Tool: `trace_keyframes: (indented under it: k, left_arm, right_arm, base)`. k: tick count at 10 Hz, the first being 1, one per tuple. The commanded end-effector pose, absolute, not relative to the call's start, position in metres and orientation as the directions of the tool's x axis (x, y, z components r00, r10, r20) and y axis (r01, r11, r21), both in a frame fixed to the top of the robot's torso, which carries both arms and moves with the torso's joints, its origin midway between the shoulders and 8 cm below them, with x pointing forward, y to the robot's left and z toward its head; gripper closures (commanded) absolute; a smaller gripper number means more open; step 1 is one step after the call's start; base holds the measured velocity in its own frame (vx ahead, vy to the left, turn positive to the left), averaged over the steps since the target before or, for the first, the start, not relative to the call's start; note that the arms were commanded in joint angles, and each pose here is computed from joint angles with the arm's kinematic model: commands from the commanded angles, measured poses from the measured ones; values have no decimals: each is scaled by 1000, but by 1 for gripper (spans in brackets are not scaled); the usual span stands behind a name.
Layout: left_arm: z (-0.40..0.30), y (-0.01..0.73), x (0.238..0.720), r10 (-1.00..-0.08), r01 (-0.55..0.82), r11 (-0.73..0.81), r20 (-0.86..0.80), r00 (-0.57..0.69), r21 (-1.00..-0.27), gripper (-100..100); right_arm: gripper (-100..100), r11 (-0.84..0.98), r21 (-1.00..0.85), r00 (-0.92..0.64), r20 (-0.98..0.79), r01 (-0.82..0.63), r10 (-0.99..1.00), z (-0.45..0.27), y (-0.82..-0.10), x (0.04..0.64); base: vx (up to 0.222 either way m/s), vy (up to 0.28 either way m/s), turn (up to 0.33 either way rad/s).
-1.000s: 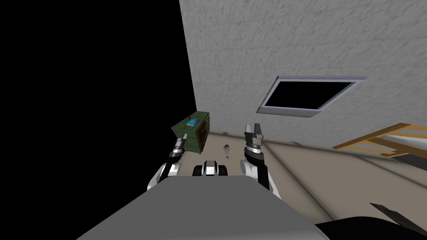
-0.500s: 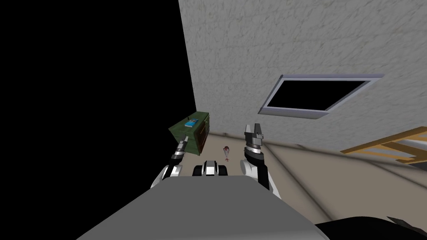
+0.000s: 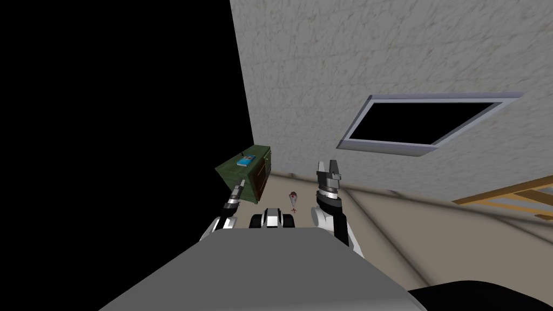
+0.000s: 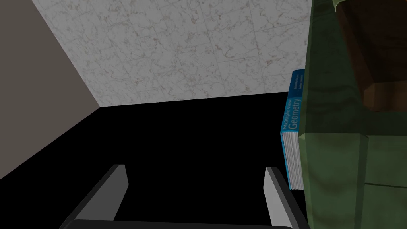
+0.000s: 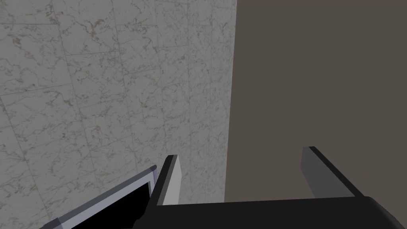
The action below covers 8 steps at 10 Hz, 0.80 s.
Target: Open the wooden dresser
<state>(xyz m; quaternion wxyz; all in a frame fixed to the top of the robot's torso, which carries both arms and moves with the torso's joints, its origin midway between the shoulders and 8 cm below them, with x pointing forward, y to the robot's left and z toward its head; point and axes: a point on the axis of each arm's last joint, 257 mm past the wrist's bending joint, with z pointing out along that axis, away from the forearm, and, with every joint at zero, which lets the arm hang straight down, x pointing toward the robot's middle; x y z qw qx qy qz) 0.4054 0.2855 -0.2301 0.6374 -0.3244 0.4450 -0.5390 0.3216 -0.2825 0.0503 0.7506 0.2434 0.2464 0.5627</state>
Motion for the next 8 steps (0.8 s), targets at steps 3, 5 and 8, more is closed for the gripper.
trace_keyframes:
  k: [3, 5, 8]
  left_arm:
    - [-264, 280, 400, -976, 359, 203, -216, 3, -911, -100]
    - [-277, 277, 397, -977, 345, 198, -214, -7, -917, -100]
    - [-292, 274, 393, -977, 325, 194, -211, -18, -926, -100]
  right_arm:
    - [0, 248, 643, 245, -96, -725, 965, 50, -282, 322]
    - [0, 248, 643, 245, -96, -725, 965, 50, -283, 322]
    - [0, 248, 643, 245, -96, -725, 965, 50, -282, 322]
  base:
    - [58, -14, 18]
    - [80, -21, 19]
    - [72, -13, 16]
